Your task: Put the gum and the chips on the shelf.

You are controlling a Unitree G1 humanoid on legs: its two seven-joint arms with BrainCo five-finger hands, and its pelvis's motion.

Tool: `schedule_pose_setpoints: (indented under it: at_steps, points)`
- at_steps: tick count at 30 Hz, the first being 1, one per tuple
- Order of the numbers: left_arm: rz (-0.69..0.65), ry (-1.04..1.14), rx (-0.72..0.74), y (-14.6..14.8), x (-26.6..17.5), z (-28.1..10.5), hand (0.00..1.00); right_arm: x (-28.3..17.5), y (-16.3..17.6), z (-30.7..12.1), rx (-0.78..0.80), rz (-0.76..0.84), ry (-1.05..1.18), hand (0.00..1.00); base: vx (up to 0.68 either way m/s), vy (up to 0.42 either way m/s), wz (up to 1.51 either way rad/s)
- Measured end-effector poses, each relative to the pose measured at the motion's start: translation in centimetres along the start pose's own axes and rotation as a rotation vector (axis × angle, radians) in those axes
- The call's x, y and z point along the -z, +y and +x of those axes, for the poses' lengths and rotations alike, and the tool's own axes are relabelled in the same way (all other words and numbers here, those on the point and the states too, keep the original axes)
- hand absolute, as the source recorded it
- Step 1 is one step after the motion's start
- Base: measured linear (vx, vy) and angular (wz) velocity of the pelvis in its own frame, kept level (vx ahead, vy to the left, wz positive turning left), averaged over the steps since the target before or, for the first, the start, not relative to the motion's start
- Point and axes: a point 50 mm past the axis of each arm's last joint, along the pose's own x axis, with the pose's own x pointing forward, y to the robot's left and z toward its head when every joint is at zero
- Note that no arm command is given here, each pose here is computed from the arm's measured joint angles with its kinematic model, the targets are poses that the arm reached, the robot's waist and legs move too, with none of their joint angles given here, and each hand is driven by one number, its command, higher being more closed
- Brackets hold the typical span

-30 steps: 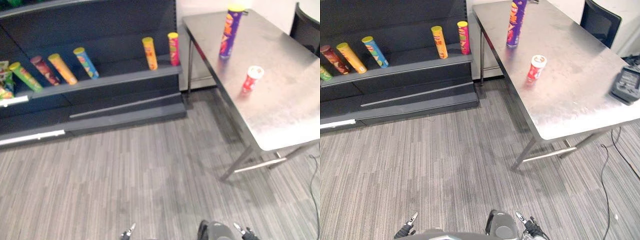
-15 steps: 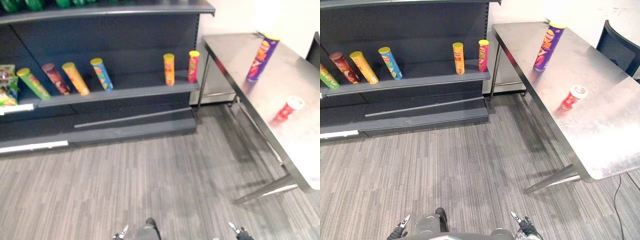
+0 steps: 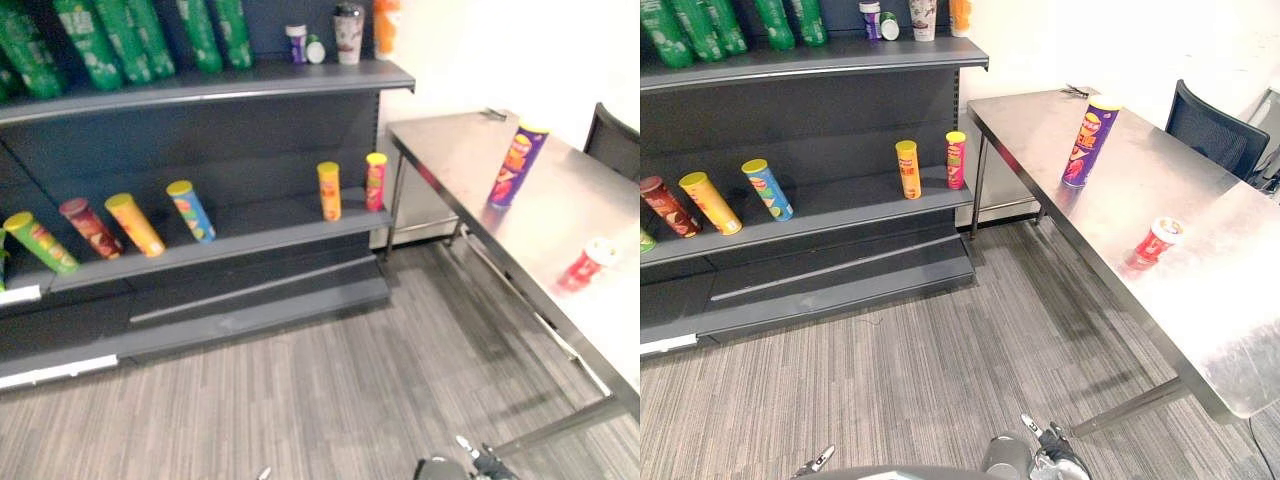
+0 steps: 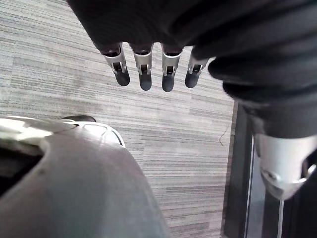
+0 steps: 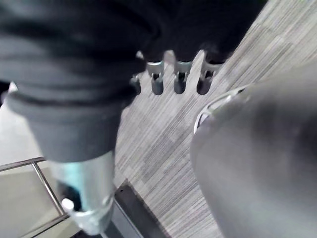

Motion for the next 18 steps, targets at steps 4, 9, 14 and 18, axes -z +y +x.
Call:
schedule_pose_setpoints:
  at_steps: [4,9,14,18]
  points:
    - [-0.061,0.017,0.035,-2.0,0.3,0.2,0.0,-2.3,0.0,0.6,-0.008,-0.018,-0.057,0.0,0.14,-0.053,-0.5]
    - [-0.058,0.015,0.037,-1.7,-0.2,0.3,0.0,-2.1,-0.1,0.6,-0.009,-0.03,-0.043,0.0,0.05,-0.052,-0.38]
    - [-0.054,-0.001,0.043,-1.7,-0.8,0.4,0.0,-1.4,-0.6,0.3,-0.002,-0.023,-0.024,0.0,0.04,0.004,-0.31]
    - [-0.043,-0.023,0.042,-1.5,-1.9,0.7,0.0,-0.1,-1.6,-0.2,0.024,0.01,0.007,0.0,0.14,-0.062,-0.76]
